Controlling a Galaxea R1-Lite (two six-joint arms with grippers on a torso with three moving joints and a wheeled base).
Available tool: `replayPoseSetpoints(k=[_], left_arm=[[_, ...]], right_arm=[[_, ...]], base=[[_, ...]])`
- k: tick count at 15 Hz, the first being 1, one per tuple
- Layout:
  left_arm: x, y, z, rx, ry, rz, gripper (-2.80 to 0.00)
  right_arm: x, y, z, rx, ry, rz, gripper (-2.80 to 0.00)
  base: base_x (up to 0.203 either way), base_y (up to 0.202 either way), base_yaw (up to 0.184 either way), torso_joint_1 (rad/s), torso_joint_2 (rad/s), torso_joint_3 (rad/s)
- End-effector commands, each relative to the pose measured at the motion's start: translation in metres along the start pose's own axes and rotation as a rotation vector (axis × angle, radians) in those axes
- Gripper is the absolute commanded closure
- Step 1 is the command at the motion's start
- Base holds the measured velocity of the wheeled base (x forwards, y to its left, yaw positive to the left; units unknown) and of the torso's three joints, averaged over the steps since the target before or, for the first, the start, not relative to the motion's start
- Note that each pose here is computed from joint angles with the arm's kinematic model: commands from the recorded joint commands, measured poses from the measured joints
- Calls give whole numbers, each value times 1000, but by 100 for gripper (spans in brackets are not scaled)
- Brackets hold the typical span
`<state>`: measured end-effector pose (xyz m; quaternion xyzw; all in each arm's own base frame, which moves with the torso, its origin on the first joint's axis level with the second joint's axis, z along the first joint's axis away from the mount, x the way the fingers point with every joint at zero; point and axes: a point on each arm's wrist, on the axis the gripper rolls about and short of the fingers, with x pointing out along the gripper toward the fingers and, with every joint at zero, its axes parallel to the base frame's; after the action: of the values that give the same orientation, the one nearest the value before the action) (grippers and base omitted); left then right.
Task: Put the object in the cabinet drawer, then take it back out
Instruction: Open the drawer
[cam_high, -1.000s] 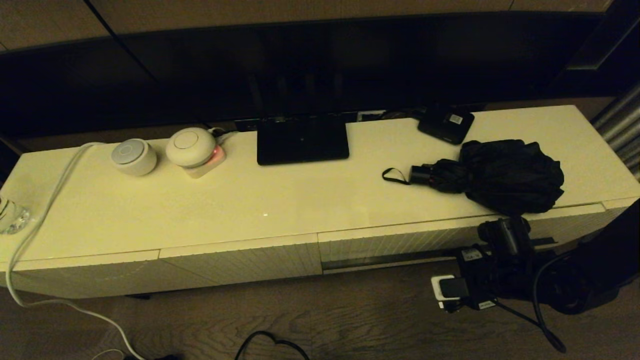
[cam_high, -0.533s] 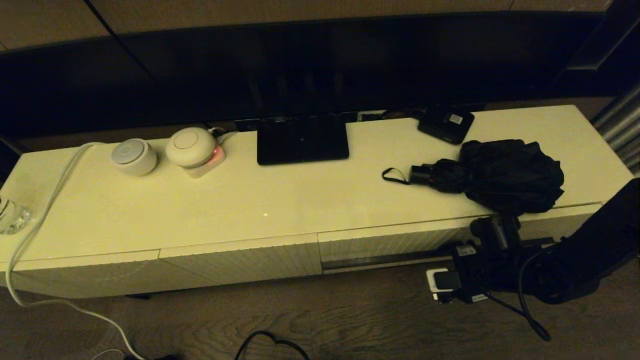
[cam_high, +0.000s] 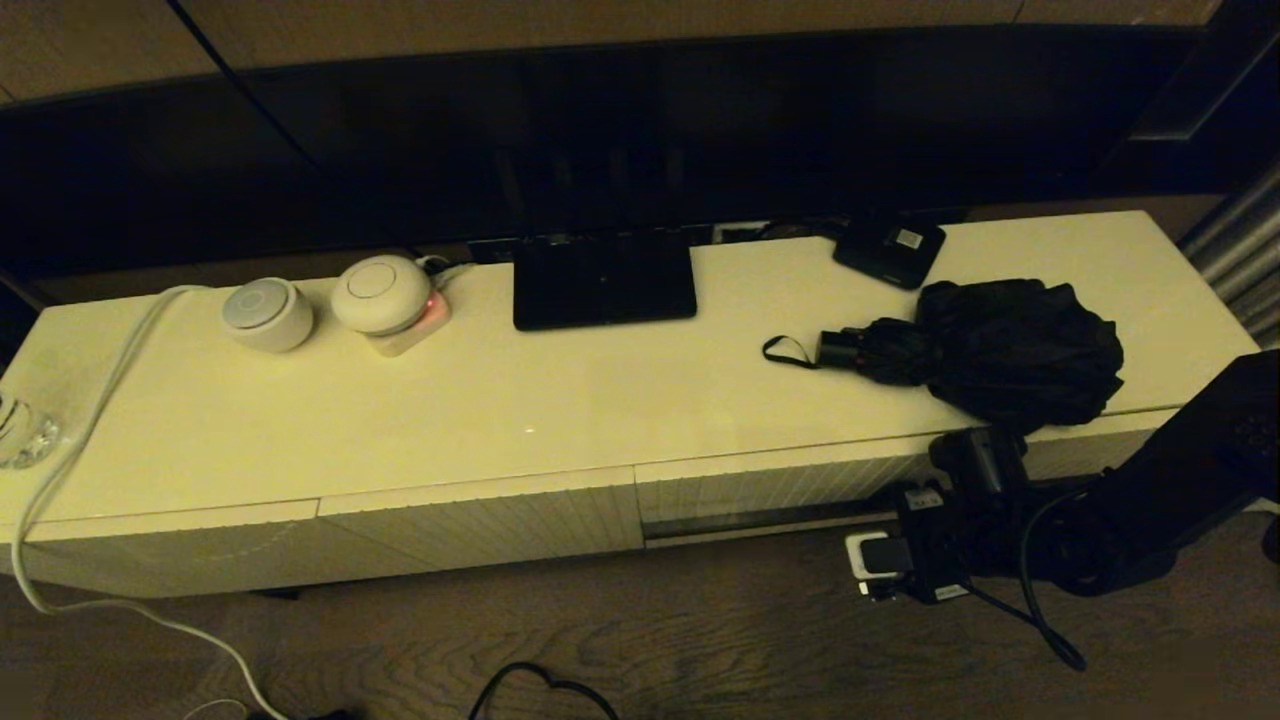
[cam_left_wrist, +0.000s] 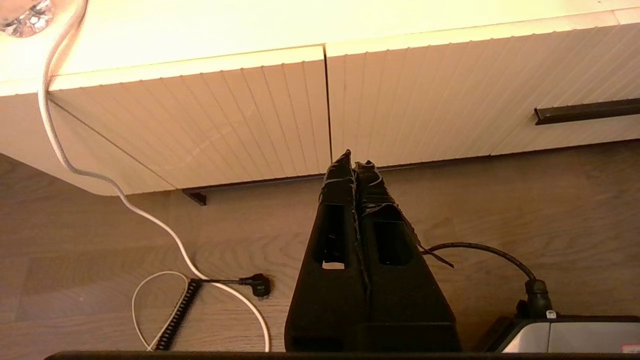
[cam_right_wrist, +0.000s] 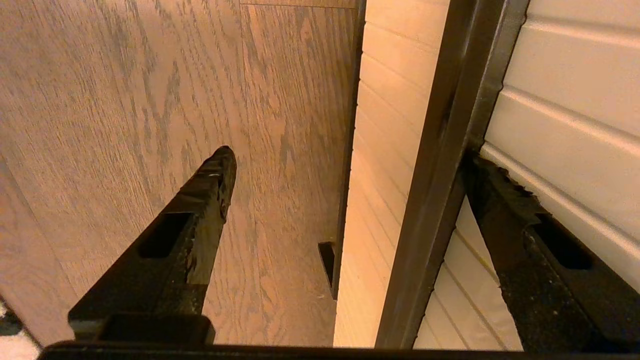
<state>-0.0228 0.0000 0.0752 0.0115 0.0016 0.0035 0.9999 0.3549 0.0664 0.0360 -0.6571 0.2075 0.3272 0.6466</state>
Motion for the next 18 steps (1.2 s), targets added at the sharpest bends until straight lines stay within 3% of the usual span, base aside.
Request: replayPoseSetpoints(k=[1,18], left_arm=[[0,0,-1,0,3,1,0],[0,0,-1,0,3,1,0]], right_arm=[[-1,7,0,-5,1,19,-280],[-25,72,10,33,-18,206,-280]], base=[[0,0,0,0,0,0],[0,0,0,0,0,0]])
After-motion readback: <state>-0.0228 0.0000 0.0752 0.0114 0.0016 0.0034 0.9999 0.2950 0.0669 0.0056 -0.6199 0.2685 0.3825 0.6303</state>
